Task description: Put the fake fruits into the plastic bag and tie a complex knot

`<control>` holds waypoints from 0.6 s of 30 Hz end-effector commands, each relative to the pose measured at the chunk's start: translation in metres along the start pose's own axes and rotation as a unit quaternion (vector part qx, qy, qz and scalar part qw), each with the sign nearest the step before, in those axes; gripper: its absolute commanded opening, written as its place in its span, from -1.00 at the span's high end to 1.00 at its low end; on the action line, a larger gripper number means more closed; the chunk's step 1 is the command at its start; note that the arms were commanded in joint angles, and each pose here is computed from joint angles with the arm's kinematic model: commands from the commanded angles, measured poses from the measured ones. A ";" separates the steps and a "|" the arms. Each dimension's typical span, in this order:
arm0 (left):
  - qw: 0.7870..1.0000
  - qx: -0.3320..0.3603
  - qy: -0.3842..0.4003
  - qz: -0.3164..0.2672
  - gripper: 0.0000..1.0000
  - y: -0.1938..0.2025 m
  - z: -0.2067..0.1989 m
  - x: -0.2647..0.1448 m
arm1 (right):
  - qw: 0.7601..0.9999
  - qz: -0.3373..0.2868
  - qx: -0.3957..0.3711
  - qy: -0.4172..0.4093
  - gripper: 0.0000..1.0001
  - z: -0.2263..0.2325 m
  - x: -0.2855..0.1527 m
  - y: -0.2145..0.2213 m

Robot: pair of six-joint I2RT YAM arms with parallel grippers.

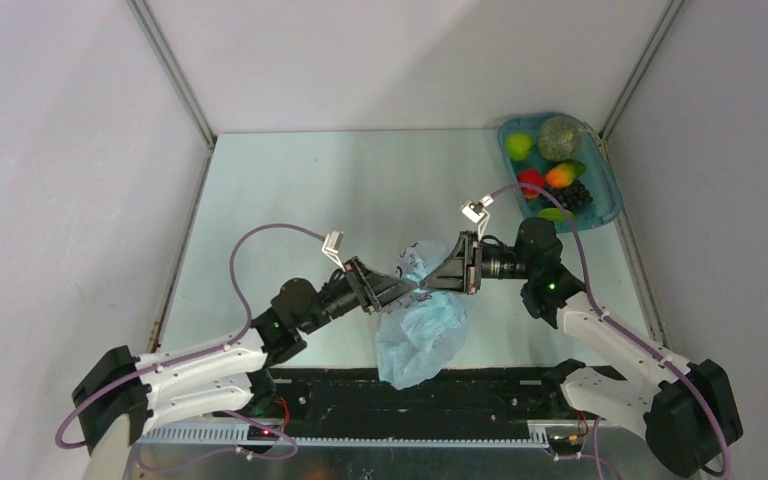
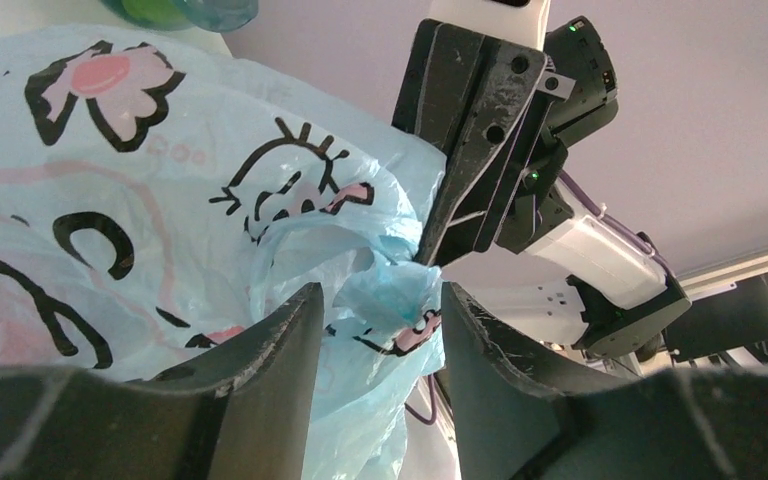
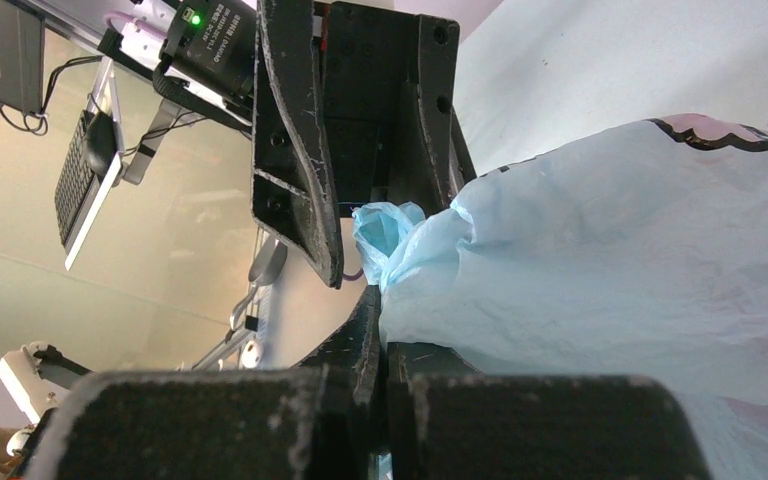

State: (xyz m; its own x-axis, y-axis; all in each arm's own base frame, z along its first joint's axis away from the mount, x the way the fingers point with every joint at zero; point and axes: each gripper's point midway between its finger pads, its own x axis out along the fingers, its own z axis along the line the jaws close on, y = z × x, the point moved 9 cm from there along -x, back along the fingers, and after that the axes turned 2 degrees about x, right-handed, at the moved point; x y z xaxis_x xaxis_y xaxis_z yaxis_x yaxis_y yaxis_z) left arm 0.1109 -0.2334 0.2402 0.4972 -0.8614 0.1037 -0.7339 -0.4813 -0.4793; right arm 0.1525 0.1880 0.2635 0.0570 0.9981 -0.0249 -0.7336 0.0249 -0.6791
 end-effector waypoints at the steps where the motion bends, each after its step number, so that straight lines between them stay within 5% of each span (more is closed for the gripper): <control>1: 0.999 0.020 0.031 -0.034 -0.03 -0.017 -0.021 0.011 | 1.000 0.000 -0.013 -0.004 1.00 0.001 -0.001 0.001; 9: 0.999 0.022 0.032 -0.035 0.18 -0.018 -0.022 0.015 | 1.000 0.002 -0.013 -0.001 1.00 0.001 -0.001 0.002; 17: 0.999 0.023 0.013 -0.028 0.83 -0.015 -0.016 0.013 | 1.000 -0.006 -0.013 0.002 1.00 0.002 -0.002 0.000; 18: 0.999 0.025 0.009 -0.027 0.95 -0.015 -0.015 0.013 | 1.000 -0.008 -0.013 0.001 0.86 0.003 -0.002 -0.001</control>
State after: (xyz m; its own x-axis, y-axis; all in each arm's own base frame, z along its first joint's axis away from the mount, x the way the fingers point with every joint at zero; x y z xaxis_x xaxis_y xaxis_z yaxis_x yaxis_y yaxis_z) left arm 0.1175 -0.2400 0.2487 0.5101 -0.8532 0.1087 -0.7183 -0.4921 -0.4919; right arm 0.1519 0.1877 0.2614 0.0565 0.9978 -0.0354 -0.7399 0.0180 -0.6725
